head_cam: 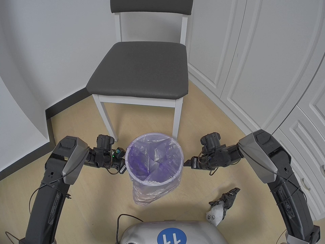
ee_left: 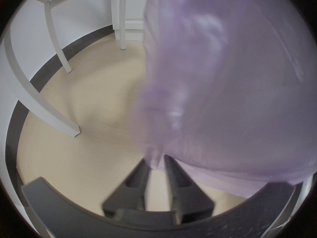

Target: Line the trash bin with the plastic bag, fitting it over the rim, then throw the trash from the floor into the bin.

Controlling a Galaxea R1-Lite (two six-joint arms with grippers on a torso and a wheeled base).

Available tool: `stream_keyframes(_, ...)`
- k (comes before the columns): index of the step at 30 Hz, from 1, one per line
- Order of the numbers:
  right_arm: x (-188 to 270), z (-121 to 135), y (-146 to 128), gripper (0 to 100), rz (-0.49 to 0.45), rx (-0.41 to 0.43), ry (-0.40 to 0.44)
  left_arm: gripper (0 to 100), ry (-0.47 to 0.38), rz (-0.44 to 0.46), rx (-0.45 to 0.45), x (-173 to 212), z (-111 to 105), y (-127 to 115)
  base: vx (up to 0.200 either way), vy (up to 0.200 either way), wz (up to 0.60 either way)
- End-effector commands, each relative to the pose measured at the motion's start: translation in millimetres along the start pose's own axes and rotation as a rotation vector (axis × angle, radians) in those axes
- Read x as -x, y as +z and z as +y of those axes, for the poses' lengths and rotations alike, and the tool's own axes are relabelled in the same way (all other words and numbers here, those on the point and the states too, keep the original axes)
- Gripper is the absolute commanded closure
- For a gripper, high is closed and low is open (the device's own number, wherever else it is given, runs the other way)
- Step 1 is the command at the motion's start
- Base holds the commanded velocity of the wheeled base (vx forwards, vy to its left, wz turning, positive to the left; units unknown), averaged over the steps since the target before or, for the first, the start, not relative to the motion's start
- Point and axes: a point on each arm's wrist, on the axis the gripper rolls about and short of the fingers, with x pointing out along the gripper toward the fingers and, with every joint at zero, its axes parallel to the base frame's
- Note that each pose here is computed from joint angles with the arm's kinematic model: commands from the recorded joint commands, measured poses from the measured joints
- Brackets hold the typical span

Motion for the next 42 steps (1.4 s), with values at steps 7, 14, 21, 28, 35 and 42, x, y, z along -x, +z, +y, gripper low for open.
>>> stream_keyframes(7,-1,0,-1,0,0.001,0.004,0.000,0,0.042,-0.037,-0.027,21,11,14,0.000,0.000,0.00)
stream_keyframes(14,-1,0,-1,0,0.000,0.017,-0.003,0,0.020,0.000,-0.037,55,1,23,0.000,0.000,0.00)
stream_keyframes(21,2,1,1,0,-0.007,0.023,-0.010,0,-0.004,0.052,-0.039,97,-18,29,0.000,0.000,0.00)
stream_keyframes(28,8,1,-1,0,0.001,0.047,-0.023,0,0.136,0.221,-0.034,145,-38,28,0.000,0.000,0.00)
stream_keyframes(35,6,0,-2,0,-0.006,0.051,-0.045,0,0.244,0.277,-0.007,172,-44,22,0.000,0.000,0.00)
stream_keyframes(42,3,-1,0,0,-0.041,0.059,-0.036,0,0.402,0.274,0.110,143,-41,3,0.000,0.000,0.00)
